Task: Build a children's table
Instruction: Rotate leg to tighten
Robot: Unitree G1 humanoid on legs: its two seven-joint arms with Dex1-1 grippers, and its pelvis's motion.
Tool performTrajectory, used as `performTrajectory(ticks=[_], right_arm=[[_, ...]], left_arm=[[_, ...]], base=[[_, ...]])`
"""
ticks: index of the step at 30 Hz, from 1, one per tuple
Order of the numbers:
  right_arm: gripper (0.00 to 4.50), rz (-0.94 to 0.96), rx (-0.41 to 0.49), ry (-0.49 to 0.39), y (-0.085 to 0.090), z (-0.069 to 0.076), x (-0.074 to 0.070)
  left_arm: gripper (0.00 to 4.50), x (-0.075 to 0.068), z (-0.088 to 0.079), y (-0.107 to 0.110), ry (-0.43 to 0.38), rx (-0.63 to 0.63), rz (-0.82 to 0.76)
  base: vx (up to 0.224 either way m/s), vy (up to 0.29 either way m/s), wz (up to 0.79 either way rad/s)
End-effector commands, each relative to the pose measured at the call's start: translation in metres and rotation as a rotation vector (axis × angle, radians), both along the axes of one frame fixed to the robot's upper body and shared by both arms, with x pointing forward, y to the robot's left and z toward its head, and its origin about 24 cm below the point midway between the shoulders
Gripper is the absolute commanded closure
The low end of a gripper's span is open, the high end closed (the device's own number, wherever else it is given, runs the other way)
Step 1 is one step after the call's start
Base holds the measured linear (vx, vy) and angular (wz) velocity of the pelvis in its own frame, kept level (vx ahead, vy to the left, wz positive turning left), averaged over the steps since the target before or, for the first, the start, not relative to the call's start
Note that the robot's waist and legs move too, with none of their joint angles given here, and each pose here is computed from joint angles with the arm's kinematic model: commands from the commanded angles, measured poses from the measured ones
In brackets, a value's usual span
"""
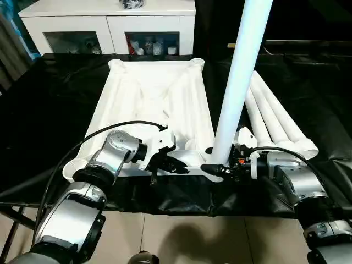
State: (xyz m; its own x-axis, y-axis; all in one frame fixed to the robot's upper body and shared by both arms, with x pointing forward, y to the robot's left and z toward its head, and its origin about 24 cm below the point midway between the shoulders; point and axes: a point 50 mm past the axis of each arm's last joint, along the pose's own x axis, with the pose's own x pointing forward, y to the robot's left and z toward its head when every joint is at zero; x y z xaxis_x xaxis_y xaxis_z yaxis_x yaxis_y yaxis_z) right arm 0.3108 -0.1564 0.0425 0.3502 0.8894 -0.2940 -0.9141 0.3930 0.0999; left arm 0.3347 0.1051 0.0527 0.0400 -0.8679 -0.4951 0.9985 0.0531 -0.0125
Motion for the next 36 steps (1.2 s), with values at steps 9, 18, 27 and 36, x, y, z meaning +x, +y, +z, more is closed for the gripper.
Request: performTrajectory(ticks=[9,18,27,36], right_arm=[[1.78,-0.608,-0.034,0.048,0.039,-0.033,0.027],[0.96,-0.704,-0.035,0.019,0.052,-0.032,0.034],[0.47,-0.710,-0.085,-0.096,0.026,-0.018,0.040],[0.47,-0.567,-0.086,-0.146,-0.013,0.007,0.005]], left_arm=[[4.50,0.022,0.007,-0.055,-0.073,-0.075,0.438],[4.50,0.018,0.008,-0.073,-0.107,-0.082,0.464],[4.50,0.018,0.008,-0.065,-0.118,-0.075,0.411],[4.50,0.016,0.002,-0.056,-0.114,-0.087,0.451]], base=[[0.000,0.000,0.00],[0.000,0.000,0.00],[0.000,0.000,0.00],[0.000,0.000,0.00]])
